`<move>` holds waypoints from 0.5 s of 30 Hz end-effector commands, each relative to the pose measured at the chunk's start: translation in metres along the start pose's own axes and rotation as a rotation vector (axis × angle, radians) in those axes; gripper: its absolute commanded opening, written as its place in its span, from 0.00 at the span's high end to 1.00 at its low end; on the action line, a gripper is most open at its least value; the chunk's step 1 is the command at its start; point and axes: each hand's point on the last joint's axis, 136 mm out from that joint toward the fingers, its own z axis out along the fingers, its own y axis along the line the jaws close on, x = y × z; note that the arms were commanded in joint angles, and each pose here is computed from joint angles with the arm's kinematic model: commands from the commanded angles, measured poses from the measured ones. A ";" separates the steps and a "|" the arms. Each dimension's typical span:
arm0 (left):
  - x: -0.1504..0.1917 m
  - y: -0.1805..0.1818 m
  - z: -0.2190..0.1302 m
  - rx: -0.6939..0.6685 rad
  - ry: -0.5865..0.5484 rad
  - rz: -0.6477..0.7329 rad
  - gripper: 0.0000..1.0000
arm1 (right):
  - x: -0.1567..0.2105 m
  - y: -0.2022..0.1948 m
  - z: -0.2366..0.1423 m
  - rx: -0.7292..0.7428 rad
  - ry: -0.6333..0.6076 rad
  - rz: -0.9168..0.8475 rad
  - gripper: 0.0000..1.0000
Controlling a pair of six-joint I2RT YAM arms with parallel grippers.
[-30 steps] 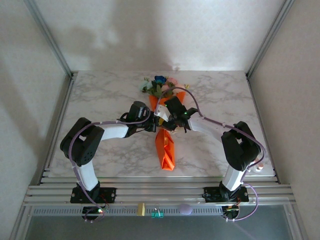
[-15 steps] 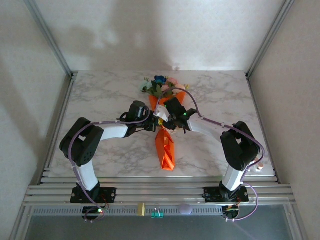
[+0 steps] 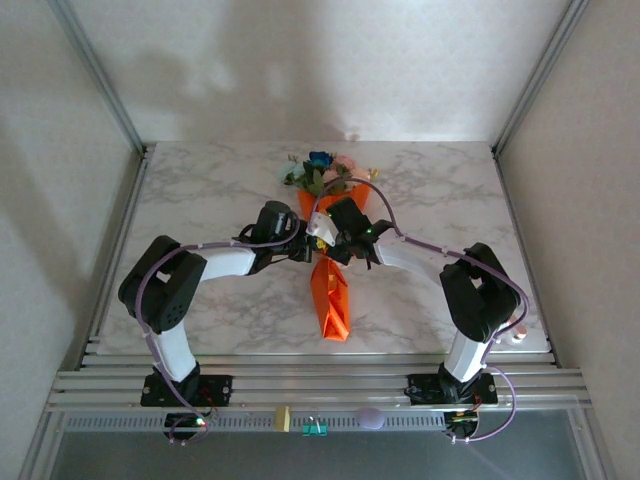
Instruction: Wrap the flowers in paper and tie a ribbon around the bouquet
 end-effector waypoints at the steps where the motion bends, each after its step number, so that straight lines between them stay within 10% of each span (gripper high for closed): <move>1: 0.018 -0.019 -0.009 0.059 0.053 0.029 1.00 | -0.003 0.006 -0.007 0.001 -0.019 0.002 0.96; 11: 0.022 -0.009 -0.032 0.006 0.007 0.035 0.32 | -0.007 0.015 -0.025 -0.019 -0.125 0.008 1.00; 15: 0.025 -0.004 -0.041 -0.023 -0.007 0.053 0.21 | -0.005 0.020 -0.027 -0.036 -0.142 0.010 1.00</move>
